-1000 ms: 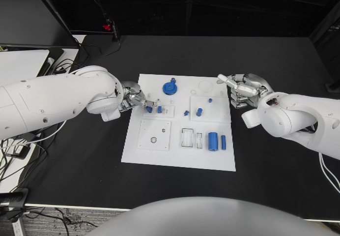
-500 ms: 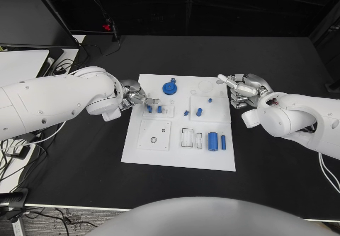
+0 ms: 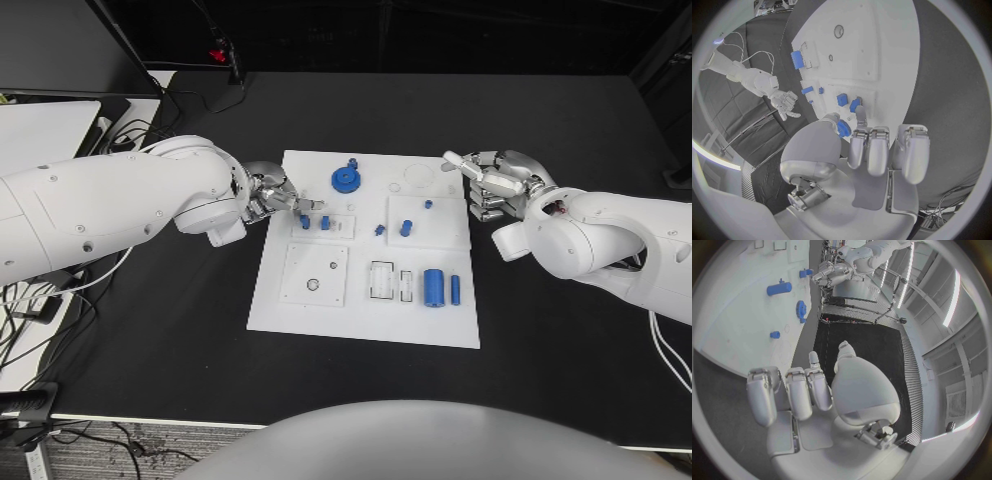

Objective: Assemble the parts on the task board

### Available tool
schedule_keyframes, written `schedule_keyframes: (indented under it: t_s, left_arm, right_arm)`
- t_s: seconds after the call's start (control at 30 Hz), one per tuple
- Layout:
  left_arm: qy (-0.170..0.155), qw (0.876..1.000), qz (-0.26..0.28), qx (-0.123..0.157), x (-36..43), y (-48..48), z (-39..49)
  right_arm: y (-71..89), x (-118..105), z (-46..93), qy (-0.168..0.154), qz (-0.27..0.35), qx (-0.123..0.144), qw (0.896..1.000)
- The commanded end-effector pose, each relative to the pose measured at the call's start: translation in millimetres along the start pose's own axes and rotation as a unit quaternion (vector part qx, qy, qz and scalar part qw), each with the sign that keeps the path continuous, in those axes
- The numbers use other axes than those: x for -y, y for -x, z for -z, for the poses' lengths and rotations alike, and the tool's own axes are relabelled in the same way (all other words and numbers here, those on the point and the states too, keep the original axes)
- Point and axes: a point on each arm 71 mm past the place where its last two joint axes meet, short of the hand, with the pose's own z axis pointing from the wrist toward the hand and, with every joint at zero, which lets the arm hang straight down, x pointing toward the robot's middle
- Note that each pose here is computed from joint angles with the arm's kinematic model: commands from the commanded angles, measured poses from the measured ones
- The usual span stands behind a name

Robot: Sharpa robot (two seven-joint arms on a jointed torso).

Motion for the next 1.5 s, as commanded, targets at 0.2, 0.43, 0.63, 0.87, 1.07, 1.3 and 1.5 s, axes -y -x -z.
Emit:
schedule_keyframes:
  t_s: [0.2, 0.43, 0.63, 0.87, 1.07, 1.3, 1.5]
  left_arm:
    - [-0.005, 1.0, 0.0, 0.003, 0.5, 1.0, 0.7]
    - [-0.01, 1.0, 0.003, 0.009, 1.3, 1.9, 0.5]
    - [-0.011, 1.0, 0.001, 0.006, 1.8, 1.6, 0.2]
    - [-0.01, 1.0, 0.002, 0.007, 1.6, 2.1, -0.1]
    - [-0.007, 1.0, 0.001, 0.005, 0.5, 2.2, -0.2]
    - [-0.004, 1.0, -0.003, -0.004, -0.3, 1.3, -0.2]
    - [-0.004, 1.0, -0.004, -0.006, -0.2, 0.8, 0.0]
  right_arm:
    - [-1.3, -0.9, -0.2, 0.002, -0.002, -0.005, 1.0]
    - [-1.6, -0.7, -0.5, 0.001, -0.002, -0.006, 1.0]
    - [-1.6, -0.4, -0.5, 0.001, -0.002, -0.005, 1.0]
    - [-1.5, -0.2, -0.4, 0.0, -0.002, -0.005, 1.0]
    - [-1.5, -0.2, -0.4, 0.0, -0.002, -0.005, 1.0]
    - [-1.7, -0.1, -0.5, 0.0, -0.002, -0.006, 1.0]
    - [-1.7, 0.0, -0.5, 0.0, -0.002, -0.006, 1.0]
